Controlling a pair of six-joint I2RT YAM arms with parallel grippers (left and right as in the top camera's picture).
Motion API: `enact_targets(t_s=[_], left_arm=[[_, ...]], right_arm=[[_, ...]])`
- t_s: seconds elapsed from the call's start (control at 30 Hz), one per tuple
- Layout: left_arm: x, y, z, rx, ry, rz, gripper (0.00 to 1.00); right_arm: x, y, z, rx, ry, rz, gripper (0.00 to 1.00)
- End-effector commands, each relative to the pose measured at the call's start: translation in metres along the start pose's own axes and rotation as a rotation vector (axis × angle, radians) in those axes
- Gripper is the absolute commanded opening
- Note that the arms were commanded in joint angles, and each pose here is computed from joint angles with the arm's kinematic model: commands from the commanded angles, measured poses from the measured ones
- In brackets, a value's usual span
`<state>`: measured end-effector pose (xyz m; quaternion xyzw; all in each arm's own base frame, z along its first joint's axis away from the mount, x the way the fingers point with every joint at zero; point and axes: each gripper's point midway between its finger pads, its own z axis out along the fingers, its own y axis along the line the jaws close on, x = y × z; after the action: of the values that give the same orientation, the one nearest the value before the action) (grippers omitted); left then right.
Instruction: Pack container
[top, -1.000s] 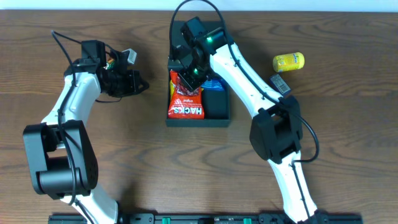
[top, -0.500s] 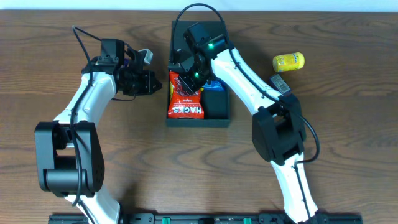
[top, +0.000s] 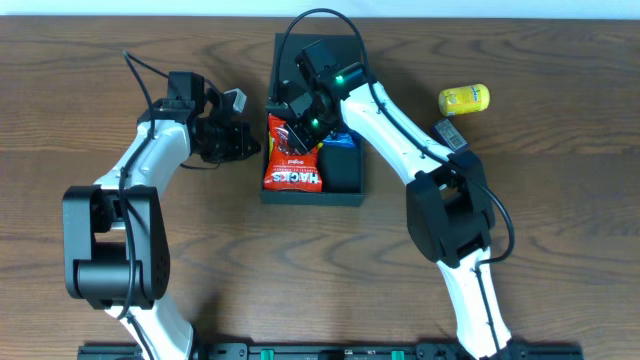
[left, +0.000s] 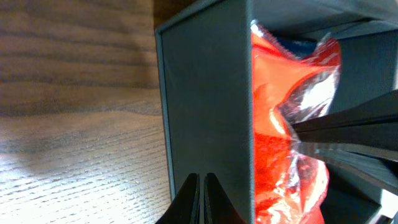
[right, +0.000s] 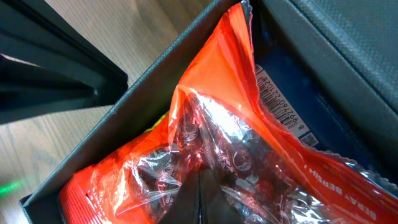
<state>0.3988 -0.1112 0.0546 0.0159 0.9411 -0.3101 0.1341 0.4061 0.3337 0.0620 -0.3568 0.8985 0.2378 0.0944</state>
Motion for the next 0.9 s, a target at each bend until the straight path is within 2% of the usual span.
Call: enact_targets(t_s=[0.0,0.3,0.5,0.87], left_arm=[[0.009,0.003,0.008,0.020,0.016,-0.049,0.06],[0.013,-0.019,0.019,0.115,0.020,-0.056,0.06],[0.020,-0.035,0.028,0.125,0.047,-0.021,0.06],[0.020,-0.035,0.028,0.125,0.048,-0.019,0.06]], right_arm=[[0.013,0.010,0.017,-0.024,0.047,0.004,0.01],[0.006,0.015,0.020,-0.025,0.023,-0.012,0.01],[0.005,0.017,0.022,-0.011,0.025,-0.023,0.01],[0.015,0.014,0.031,-0.007,0.041,0.004,0.01]])
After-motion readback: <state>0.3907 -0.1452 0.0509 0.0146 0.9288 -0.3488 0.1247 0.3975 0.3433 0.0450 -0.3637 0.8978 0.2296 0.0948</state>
